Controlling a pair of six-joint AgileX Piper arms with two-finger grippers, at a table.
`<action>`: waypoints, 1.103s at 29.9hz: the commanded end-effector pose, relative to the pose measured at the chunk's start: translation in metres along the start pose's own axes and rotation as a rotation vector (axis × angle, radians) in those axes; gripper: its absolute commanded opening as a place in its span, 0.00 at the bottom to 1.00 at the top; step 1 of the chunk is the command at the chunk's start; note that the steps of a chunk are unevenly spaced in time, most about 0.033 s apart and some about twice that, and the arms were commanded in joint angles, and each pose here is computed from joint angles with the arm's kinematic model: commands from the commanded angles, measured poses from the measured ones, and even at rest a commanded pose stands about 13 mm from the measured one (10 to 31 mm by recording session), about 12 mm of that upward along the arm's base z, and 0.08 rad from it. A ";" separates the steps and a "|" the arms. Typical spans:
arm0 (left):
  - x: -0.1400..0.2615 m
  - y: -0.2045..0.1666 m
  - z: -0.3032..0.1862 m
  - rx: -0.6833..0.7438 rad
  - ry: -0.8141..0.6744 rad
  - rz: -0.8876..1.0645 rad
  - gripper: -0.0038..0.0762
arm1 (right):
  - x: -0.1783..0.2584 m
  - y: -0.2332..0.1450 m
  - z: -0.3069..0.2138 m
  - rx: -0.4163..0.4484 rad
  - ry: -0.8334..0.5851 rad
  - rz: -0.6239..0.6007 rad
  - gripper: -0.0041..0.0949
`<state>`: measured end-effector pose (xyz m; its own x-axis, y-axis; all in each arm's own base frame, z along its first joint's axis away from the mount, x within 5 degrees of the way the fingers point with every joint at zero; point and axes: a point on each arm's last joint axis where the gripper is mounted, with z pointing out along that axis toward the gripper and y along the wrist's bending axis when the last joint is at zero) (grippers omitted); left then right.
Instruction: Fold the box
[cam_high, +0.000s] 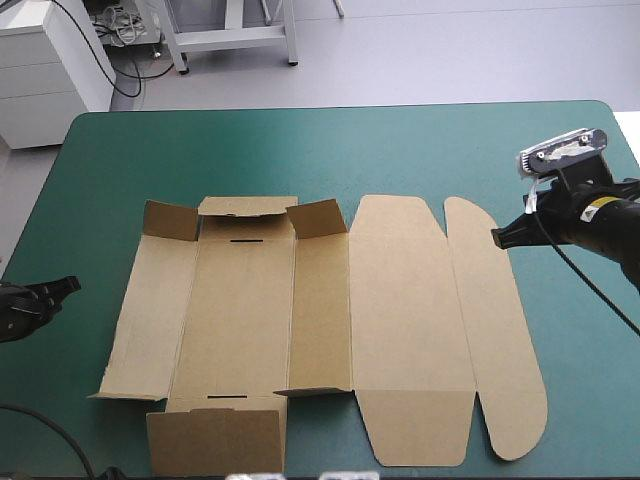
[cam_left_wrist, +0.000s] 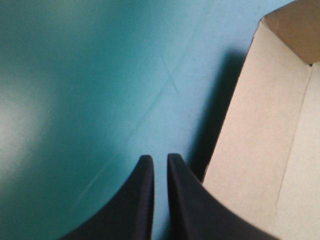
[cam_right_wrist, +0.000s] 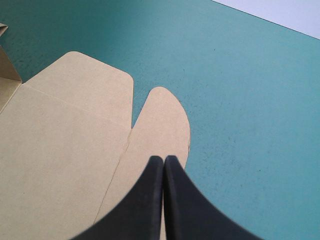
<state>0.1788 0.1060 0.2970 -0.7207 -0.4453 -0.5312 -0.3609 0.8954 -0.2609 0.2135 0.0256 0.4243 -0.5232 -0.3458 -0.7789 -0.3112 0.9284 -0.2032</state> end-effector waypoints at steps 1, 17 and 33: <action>-0.010 0.004 0.009 0.009 -0.005 -0.035 0.29 | -0.010 -0.005 -0.007 0.035 -0.080 -0.008 0.02; -0.051 0.006 0.057 0.372 0.315 0.024 0.84 | -0.009 -0.005 -0.002 0.033 -0.062 -0.008 0.02; -0.004 0.010 0.080 0.403 0.476 -0.061 0.83 | -0.010 -0.005 -0.002 0.029 -0.074 -0.010 0.02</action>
<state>0.2318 0.1289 0.2225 -0.9174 -0.3740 -0.1361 -0.2439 0.7986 -0.5503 0.2208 0.0264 0.4185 -0.5390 -0.3539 -0.7643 -0.3203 0.9254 -0.2026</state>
